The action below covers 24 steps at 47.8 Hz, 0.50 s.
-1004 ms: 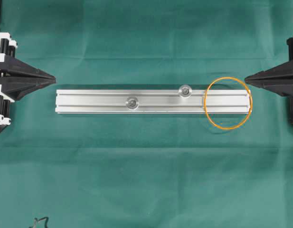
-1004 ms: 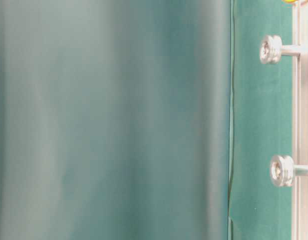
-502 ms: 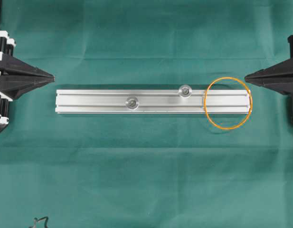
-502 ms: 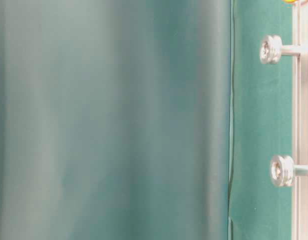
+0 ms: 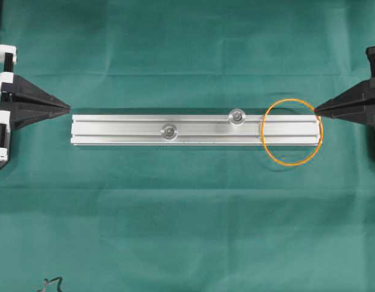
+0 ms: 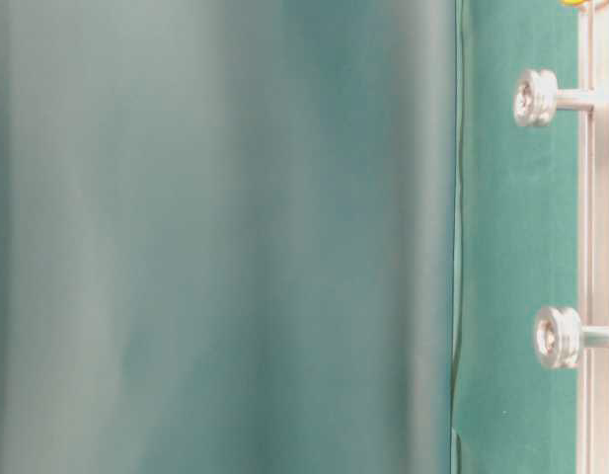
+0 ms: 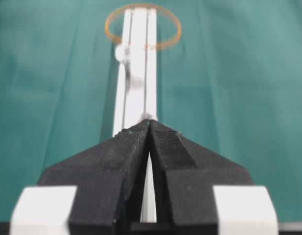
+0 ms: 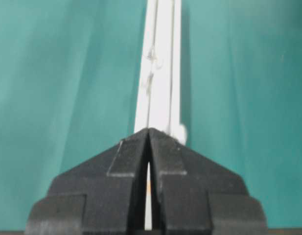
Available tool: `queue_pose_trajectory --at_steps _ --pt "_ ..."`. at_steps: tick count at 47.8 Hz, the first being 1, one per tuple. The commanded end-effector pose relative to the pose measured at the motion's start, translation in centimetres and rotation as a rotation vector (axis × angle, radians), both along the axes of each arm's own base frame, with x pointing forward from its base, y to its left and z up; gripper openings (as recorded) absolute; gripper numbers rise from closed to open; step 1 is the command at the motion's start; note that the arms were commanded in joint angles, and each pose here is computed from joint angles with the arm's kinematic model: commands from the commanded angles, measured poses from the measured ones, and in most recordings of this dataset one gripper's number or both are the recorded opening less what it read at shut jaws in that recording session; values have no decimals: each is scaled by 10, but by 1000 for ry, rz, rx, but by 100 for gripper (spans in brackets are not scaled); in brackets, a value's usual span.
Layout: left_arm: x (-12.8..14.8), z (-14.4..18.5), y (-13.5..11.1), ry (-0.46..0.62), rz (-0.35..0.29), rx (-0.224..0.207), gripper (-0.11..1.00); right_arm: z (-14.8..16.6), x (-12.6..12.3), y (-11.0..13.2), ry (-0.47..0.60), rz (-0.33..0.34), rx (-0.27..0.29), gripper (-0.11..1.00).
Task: Hook the rubber onto the shaft.
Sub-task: 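Rotate the right gripper to point down over the orange rubber band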
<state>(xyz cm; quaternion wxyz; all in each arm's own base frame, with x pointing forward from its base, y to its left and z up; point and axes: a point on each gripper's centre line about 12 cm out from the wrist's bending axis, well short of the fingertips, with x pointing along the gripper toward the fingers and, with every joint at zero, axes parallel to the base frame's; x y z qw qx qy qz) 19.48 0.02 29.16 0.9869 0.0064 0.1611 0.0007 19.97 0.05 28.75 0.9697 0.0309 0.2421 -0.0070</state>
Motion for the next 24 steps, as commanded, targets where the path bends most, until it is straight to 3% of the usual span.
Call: queue_pose_trajectory --at_steps 1,9,24 --pt "1 10 1 25 3 2 0 7 1 0 68 -12 20 3" --pt "1 9 1 64 4 2 0 1 -1 0 201 -26 39 3" --pt "2 8 1 67 5 0 0 2 5 0 232 -29 41 3"
